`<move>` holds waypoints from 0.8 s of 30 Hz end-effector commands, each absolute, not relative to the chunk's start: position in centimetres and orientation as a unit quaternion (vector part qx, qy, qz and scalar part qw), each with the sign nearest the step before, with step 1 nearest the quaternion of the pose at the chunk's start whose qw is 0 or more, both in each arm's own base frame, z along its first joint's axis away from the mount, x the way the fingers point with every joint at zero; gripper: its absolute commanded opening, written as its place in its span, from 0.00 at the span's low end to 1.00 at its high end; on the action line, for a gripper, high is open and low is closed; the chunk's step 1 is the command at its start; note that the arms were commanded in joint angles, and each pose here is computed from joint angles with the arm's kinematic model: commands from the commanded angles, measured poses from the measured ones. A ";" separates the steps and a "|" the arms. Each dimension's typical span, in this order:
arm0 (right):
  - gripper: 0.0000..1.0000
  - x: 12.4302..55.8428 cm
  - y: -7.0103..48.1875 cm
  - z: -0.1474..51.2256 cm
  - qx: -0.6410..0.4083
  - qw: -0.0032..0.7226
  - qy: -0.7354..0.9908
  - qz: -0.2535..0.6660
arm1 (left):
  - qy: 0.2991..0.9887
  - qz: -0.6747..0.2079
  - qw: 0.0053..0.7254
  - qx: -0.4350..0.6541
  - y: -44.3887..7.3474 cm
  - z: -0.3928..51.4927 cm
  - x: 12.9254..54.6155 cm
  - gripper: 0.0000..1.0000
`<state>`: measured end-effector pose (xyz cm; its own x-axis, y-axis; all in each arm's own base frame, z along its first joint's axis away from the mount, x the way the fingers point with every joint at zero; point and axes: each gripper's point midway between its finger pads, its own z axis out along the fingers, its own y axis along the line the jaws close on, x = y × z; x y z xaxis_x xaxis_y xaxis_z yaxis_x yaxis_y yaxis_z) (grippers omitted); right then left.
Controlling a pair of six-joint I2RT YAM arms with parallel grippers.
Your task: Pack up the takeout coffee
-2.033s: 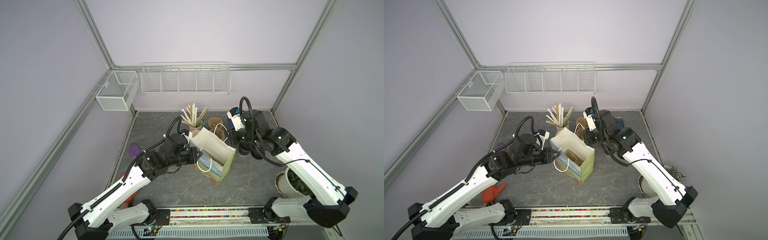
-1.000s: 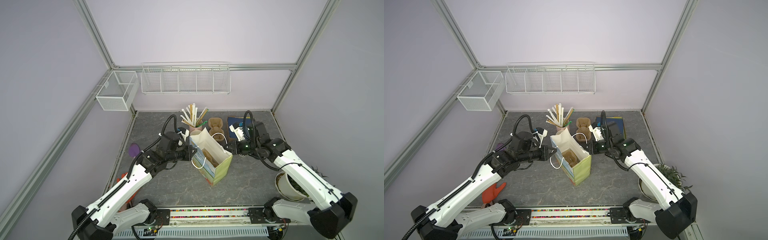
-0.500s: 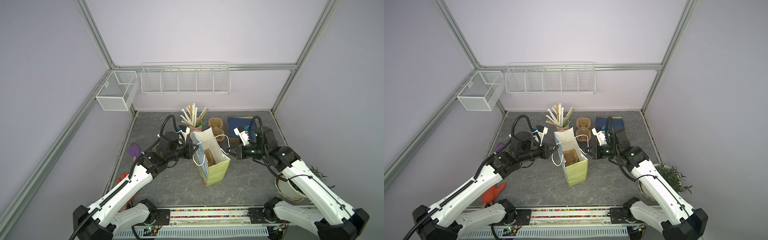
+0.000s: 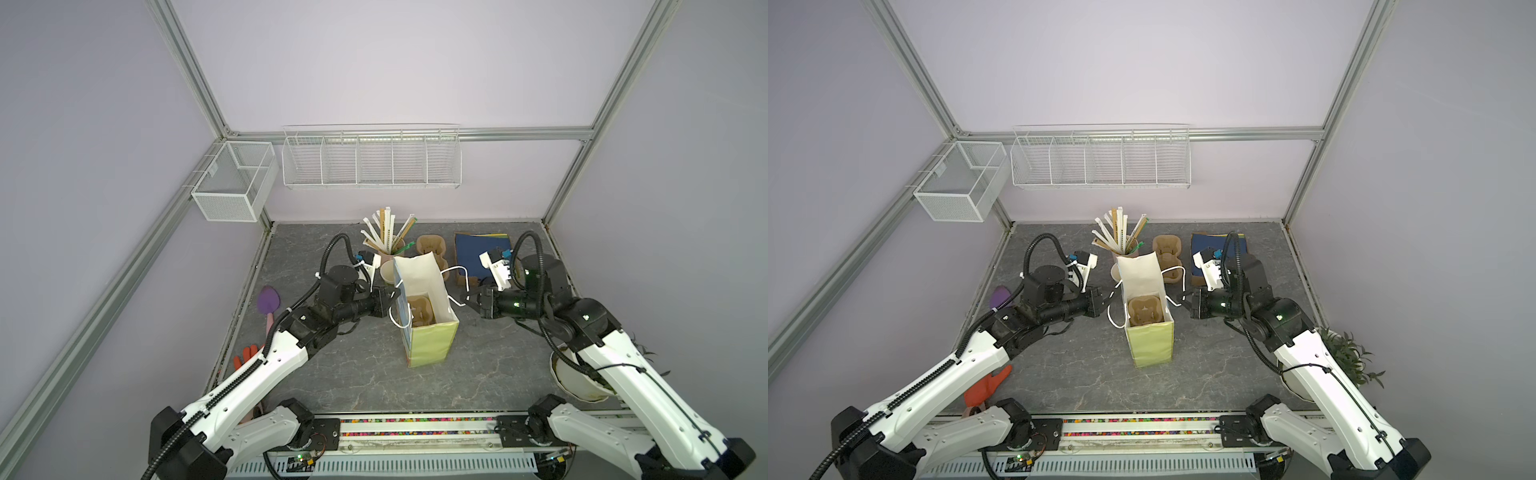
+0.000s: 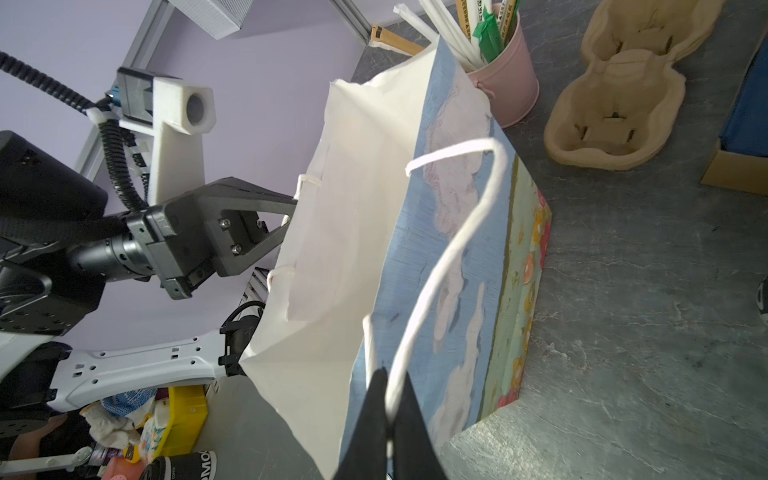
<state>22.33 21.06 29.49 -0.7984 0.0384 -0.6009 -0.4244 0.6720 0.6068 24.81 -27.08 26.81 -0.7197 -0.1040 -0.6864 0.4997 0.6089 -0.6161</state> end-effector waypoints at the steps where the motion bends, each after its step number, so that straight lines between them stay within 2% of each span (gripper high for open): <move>1: 0.07 22.8 20.4 30.7 -0.111 0.312 0.867 0.373 | 0.807 -0.459 0.351 0.116 -28.2 28.0 25.1 0.00; 12: 0.07 23.6 19.1 34.9 -0.100 0.364 0.851 0.366 | 0.787 -0.493 0.353 0.111 -29.2 30.1 25.5 0.00; 22: 0.07 24.0 19.0 31.5 -0.083 0.329 0.866 0.368 | 0.796 -0.487 0.349 0.093 -29.0 29.0 25.8 0.00; 24: 0.07 24.0 18.9 30.9 -0.078 0.322 0.869 0.367 | 0.796 -0.490 0.344 0.095 -29.2 29.0 25.8 0.02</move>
<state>24.11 18.90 31.16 -0.7758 0.0960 -0.6236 -0.3718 0.7290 0.5747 25.40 -28.91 27.82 -0.7580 -0.1660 -0.6307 0.4746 0.5229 -0.7081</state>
